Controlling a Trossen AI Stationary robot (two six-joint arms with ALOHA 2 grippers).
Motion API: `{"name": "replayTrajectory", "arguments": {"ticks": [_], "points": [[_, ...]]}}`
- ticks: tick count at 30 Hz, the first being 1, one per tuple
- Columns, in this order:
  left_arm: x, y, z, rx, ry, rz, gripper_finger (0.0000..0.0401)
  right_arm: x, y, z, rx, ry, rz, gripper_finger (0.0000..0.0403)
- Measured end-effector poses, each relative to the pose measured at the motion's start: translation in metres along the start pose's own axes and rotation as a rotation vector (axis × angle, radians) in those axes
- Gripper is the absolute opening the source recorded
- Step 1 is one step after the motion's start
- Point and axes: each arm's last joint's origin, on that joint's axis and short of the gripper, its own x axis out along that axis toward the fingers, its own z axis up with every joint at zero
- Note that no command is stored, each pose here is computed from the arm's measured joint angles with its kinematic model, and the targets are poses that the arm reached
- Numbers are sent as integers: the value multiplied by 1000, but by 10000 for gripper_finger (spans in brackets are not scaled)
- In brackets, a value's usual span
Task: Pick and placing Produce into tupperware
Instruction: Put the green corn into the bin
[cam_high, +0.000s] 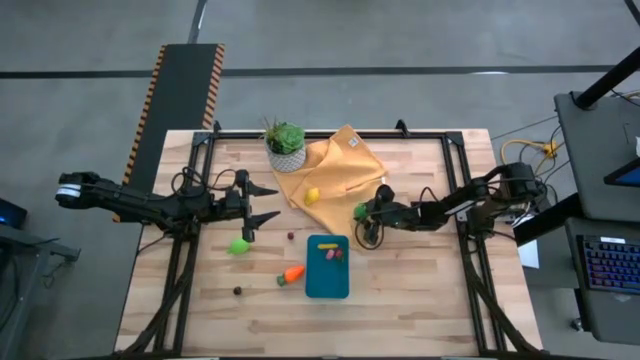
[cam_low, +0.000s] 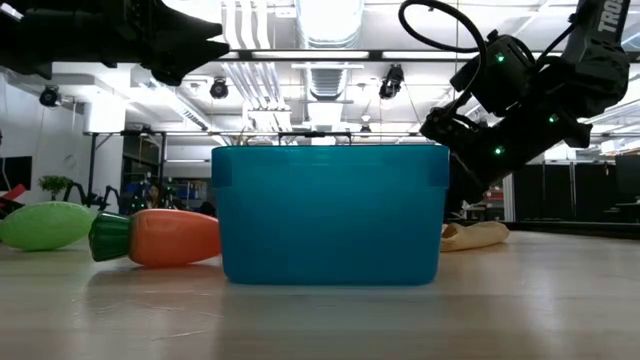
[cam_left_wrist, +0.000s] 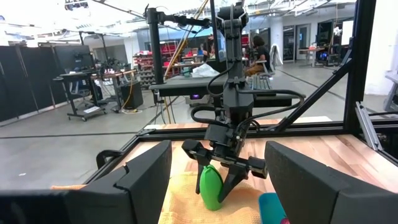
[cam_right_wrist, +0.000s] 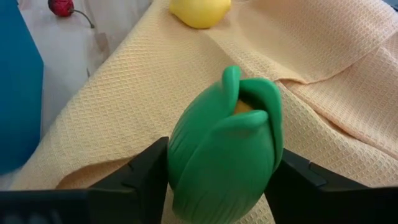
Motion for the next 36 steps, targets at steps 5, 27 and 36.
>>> {"name": "replayTrajectory", "arguments": {"ticks": [5, 27, 36], "points": [[0, 0, 0, 0, 0, 1, 245, 1, 0, 2, 5, -4, 0, 207], [0, 0, 0, 1, 0, 1, 245, -30, 9, 64, 114, -290, 237, 200], [0, 0, 0, 1, 0, 1, 245, -59, 31, 80, 23, -390, 411, 200]]}}
